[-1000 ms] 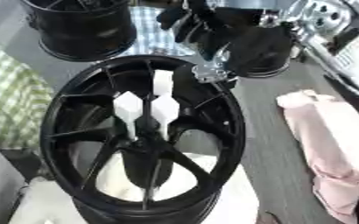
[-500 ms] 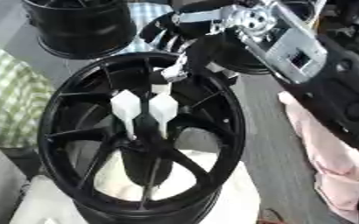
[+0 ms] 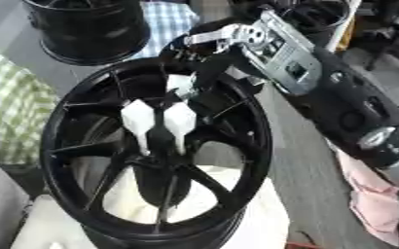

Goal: Pull the pin out of the wheel hub.

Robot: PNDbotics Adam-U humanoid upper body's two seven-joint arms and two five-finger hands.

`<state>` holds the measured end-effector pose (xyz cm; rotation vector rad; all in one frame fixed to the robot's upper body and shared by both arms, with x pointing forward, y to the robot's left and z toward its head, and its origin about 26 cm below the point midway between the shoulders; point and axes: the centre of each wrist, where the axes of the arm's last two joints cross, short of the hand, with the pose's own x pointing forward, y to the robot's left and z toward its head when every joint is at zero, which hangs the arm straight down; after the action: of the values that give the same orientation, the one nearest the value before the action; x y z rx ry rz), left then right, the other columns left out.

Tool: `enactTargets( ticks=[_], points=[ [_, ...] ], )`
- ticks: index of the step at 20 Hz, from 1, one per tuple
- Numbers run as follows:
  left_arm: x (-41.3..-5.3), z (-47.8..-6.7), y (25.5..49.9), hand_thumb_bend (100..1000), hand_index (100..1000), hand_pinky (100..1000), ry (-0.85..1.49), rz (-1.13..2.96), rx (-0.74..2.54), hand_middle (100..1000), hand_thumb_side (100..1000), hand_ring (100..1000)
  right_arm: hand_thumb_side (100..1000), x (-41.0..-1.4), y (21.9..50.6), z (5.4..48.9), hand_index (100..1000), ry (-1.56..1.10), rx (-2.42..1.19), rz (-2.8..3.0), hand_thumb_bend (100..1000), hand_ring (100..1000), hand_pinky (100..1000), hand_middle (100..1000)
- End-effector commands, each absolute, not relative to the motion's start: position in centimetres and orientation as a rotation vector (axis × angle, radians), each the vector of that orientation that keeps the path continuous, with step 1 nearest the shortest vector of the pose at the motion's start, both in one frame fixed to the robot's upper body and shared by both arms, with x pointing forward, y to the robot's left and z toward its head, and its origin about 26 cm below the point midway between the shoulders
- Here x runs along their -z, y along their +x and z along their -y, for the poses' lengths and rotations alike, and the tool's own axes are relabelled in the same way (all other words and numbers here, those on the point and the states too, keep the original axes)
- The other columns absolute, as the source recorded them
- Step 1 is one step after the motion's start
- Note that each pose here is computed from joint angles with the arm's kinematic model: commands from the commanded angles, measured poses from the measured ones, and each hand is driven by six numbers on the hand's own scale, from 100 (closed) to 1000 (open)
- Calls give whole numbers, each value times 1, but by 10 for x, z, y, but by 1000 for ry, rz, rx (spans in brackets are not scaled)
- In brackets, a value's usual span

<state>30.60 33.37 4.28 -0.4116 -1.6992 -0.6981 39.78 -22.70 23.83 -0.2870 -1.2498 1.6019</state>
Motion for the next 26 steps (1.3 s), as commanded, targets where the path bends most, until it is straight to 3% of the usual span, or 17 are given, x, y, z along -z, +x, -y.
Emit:
enactTargets(
  ticks=[1,13,17,22,26],
  points=[
    [-54,-330,310,100,708,519,-414,1729,724,508,862,215,385,-246,402,233,935,-362,-1591,1254,414,893,845,882],
    [-54,-326,312,100,708,519,-427,1733,729,508,861,216,381,-227,414,233,869,-371,-1601,1174,385,812,778,799],
    [-55,-325,312,100,708,519,-431,1733,727,508,861,219,362,-223,416,234,831,-376,-1599,1169,355,752,723,733],
    [-55,-325,313,100,708,519,-434,1731,725,507,862,222,324,-222,416,234,683,-387,-1586,1203,269,585,592,540],
    [-55,-324,313,100,708,518,-434,1728,725,507,863,223,320,-229,413,233,642,-404,-1561,1276,252,551,569,495]
  ],
)
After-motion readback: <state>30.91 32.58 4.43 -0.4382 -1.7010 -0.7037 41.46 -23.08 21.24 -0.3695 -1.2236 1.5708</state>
